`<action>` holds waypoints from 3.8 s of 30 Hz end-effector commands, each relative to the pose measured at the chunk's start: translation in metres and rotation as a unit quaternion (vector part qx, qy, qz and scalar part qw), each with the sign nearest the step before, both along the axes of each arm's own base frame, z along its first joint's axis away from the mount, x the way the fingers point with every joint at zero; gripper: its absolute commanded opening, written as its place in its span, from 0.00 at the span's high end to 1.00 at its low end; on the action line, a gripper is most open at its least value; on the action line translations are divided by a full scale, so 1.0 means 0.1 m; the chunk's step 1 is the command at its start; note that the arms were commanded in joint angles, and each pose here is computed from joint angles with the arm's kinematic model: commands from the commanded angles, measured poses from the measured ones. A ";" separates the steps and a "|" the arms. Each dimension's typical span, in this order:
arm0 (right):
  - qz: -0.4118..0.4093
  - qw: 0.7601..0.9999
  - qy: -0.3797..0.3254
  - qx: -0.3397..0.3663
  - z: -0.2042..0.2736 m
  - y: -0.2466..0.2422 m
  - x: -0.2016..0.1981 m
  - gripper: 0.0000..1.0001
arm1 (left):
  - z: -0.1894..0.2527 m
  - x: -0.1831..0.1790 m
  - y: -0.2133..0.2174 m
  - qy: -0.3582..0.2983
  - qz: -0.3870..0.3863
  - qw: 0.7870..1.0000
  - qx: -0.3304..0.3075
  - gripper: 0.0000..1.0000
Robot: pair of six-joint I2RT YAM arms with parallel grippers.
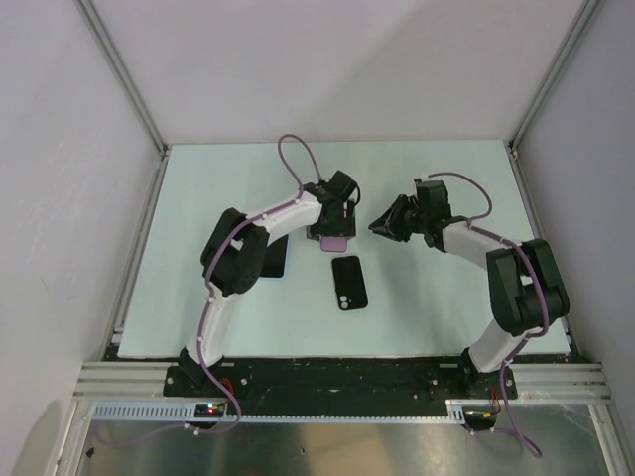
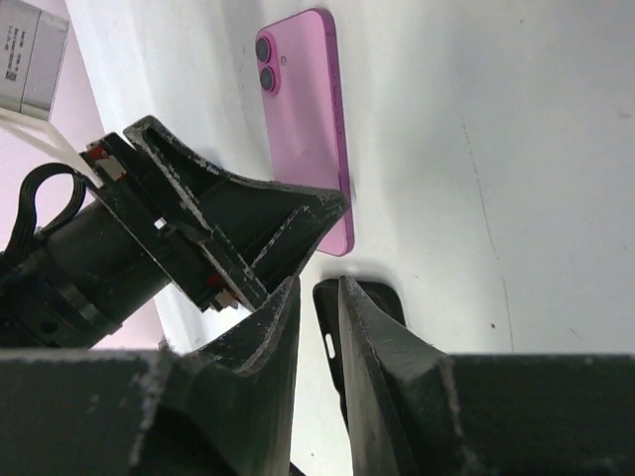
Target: Put the phone into the phone case
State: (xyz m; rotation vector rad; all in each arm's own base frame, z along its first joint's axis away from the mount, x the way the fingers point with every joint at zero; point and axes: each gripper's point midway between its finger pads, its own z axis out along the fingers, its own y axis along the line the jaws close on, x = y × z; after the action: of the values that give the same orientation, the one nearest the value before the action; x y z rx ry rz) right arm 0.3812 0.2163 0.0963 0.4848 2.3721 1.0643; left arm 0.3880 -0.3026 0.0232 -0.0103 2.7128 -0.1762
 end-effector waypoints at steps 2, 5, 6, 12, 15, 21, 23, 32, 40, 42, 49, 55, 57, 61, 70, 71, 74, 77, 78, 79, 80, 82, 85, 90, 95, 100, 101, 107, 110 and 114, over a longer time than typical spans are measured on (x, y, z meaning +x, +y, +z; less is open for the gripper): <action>-0.009 0.999 -0.026 -0.028 0.13 -0.19 -0.06 0.73 | 0.02 0.07 -0.08 -0.026 -0.016 0.999 0.034 0.13; -0.010 0.999 -0.035 -0.031 0.18 -0.22 -0.07 0.73 | 0.01 0.06 -0.11 -0.026 -0.019 0.999 0.039 0.13; -0.009 0.999 -0.030 -0.032 0.16 -0.23 -0.10 0.73 | -0.01 0.05 -0.11 -0.024 -0.020 0.999 0.041 0.13; -0.008 0.999 -0.029 -0.036 0.19 -0.28 -0.17 0.73 | -0.09 0.02 -0.05 -0.013 -0.011 0.998 0.060 0.18; -0.008 0.999 -0.032 -0.039 0.21 -0.30 -0.19 0.73 | -0.11 0.02 -0.01 -0.009 -0.004 0.997 0.073 0.22; -0.005 0.998 -0.040 -0.045 0.27 -0.32 -0.23 0.73 | -0.12 -0.02 0.01 0.005 -0.009 0.996 0.089 0.31; -0.001 0.998 -0.040 -0.046 0.26 -0.32 -0.24 0.73 | -0.12 -0.06 0.00 0.013 -0.015 0.996 0.086 0.40; 0.031 0.999 -0.037 -0.023 0.08 -0.19 -0.14 0.64 | 0.23 -0.22 -0.27 0.028 -0.046 0.998 -0.015 0.66; 0.037 0.999 -0.028 -0.003 -0.11 0.00 0.25 0.47 | 0.49 -0.32 -0.34 0.030 -0.062 0.993 -0.100 0.67; 0.039 0.999 -0.024 0.003 -0.16 0.06 0.34 0.43 | 0.52 -0.34 -0.33 0.032 -0.066 0.991 -0.116 0.67; 0.051 0.999 -0.008 0.009 -0.35 0.34 0.52 0.39 | 0.60 -0.40 -0.35 0.032 -0.083 0.984 -0.151 0.68; 0.061 0.998 0.008 0.016 -0.46 0.54 0.58 0.41 | 0.61 -0.43 -0.36 0.031 -0.100 0.981 -0.164 0.68; 0.064 0.998 0.014 0.018 -0.50 0.60 0.58 0.44 | 0.60 -0.44 -0.36 0.031 -0.103 0.980 -0.166 0.68; 0.068 0.997 0.022 0.021 -0.53 0.68 0.56 0.61 | 0.59 -0.47 -0.35 0.029 -0.109 0.979 -0.169 0.68; 0.061 0.998 0.013 0.015 -0.37 0.72 0.59 0.95 | 0.69 -0.46 -0.24 -0.002 -0.117 0.981 -0.153 0.59; 0.062 0.998 0.009 0.015 -0.34 0.72 0.59 0.97 | 0.70 -0.46 -0.23 -0.005 -0.116 0.982 -0.151 0.58; 0.065 0.998 -0.003 0.016 -0.24 0.75 0.59 1.00 | 0.75 -0.47 -0.19 -0.013 -0.113 0.982 -0.149 0.52; 0.070 0.997 -0.013 0.017 -0.18 0.76 0.59 1.00 | 0.82 -0.47 -0.14 -0.023 -0.109 0.983 -0.146 0.47; 0.070 0.997 -0.012 0.016 -0.18 0.75 0.59 1.00 | 0.86 -0.48 -0.13 -0.029 -0.109 0.983 -0.147 0.46; 0.070 0.997 -0.012 0.015 -0.17 0.74 0.59 1.00 | 0.91 -0.48 -0.12 -0.035 -0.109 0.983 -0.147 0.45; 0.069 0.997 -0.011 0.012 -0.17 0.74 0.58 1.00 | 0.94 -0.48 -0.10 -0.041 -0.109 0.982 -0.146 0.43; 0.065 0.998 -0.009 0.008 -0.14 0.73 0.56 1.00 | 0.98 -0.47 -0.06 -0.050 -0.111 0.983 -0.140 0.40; 0.057 0.998 -0.010 0.003 -0.03 0.73 0.53 1.00 | 1.00 -0.48 -0.06 -0.066 -0.123 0.983 -0.121 0.36; 0.049 0.999 0.018 0.013 0.11 0.74 0.40 1.00 | 0.97 -0.53 0.04 -0.106 -0.133 0.984 -0.050 0.32; 0.050 0.997 0.033 0.039 0.30 0.75 0.33 1.00 | 1.08 -0.63 0.09 -0.178 -0.158 0.971 0.011 0.30; 0.062 0.995 0.058 0.059 0.37 0.78 0.29 1.00 | 1.32 -0.69 0.10 -0.258 -0.178 0.949 0.026 0.27; 0.065 0.994 0.062 0.065 0.39 0.79 0.28 1.00 | 1.34 -0.71 0.10 -0.273 -0.186 0.943 0.036 0.26; 0.082 0.989 0.083 0.091 0.47 0.82 0.23 1.00 | 1.29 -0.84 0.11 -0.315 -0.226 0.920 0.065 0.25; 0.091 0.986 0.097 0.105 0.49 0.83 0.20 1.00 | 1.27 -0.89 0.06 -0.325 -0.245 0.911 0.070 0.26; 0.097 0.982 0.112 0.120 0.52 0.81 0.18 1.00 | 1.25 -0.96 -0.01 -0.335 -0.269 0.898 0.094 0.27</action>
State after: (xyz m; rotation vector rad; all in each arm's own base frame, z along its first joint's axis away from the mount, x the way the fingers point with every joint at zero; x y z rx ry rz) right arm 0.3979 0.2887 0.1044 0.5230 2.5829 1.2933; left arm 0.2865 -0.2991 0.1288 0.6959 2.0788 -0.1210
